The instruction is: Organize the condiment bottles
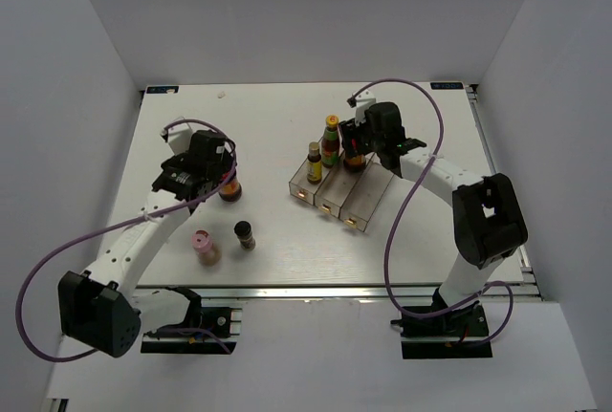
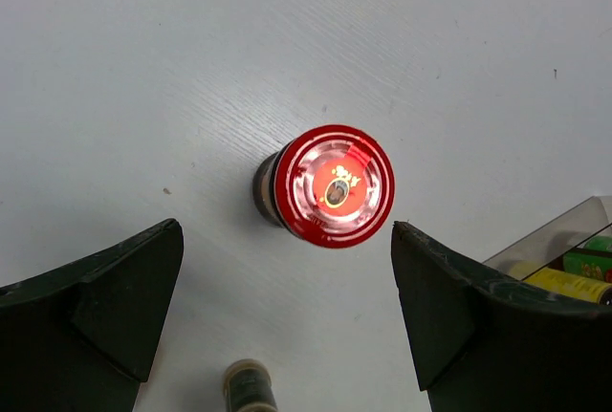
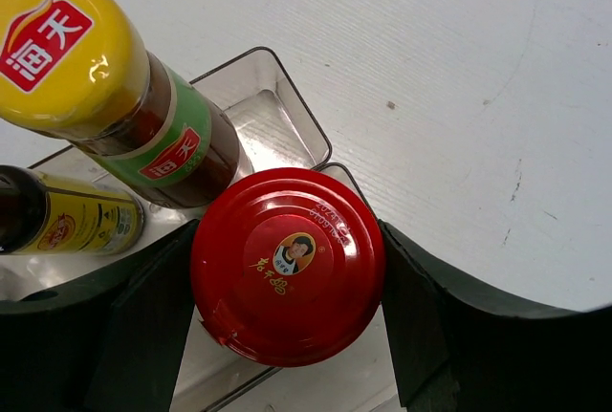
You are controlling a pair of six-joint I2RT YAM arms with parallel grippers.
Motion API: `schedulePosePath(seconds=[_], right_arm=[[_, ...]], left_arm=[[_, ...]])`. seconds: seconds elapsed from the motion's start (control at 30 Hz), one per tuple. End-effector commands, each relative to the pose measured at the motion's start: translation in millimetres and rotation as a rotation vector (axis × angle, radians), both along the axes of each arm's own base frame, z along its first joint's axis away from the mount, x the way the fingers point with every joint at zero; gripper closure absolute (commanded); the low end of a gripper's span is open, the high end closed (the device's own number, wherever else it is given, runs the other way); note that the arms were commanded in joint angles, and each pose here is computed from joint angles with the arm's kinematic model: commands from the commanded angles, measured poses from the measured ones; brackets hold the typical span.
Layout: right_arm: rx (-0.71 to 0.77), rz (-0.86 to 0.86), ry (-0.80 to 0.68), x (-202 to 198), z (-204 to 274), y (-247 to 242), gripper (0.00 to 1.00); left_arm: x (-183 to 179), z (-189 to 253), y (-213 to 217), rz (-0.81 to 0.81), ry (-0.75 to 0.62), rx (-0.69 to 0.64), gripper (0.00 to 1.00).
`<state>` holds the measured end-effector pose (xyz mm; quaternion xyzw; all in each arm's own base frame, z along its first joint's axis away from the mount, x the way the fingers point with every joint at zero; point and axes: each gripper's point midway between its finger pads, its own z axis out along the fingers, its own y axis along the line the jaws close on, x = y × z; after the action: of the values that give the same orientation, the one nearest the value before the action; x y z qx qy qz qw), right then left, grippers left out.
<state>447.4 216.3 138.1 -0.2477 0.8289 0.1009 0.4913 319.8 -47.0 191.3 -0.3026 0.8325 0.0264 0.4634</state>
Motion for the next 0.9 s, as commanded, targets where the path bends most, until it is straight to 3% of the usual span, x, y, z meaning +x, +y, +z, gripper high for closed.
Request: schedulePosePath(seconds=[0.0, 0.13, 0.43, 0.77, 0.87], right_arm=[[0.069, -0.015, -0.193, 25, 64, 6, 0.29], [0.056, -0.036, -0.199, 23, 66, -1, 0.11], [0.128, -0.027, -0.291, 0, 123, -7, 0.11], [0.346, -0.282, -0.359, -49, 172, -58, 0.11], [0.408, -0.283, -0.380, -68, 176, -63, 0.11]], left_arm=[[28, 18, -9, -0.075, -0.059, -0.049, 0.02], [43, 14, -15, -0.118, -0.046, -0.090, 0.02], [52, -9, -22, -0.169, 0.050, -0.059, 0.02], [62, -37, -20, -0.145, 0.163, -0.024, 0.02], [63, -43, -22, -0.154, 0.184, -0.021, 0.02]])
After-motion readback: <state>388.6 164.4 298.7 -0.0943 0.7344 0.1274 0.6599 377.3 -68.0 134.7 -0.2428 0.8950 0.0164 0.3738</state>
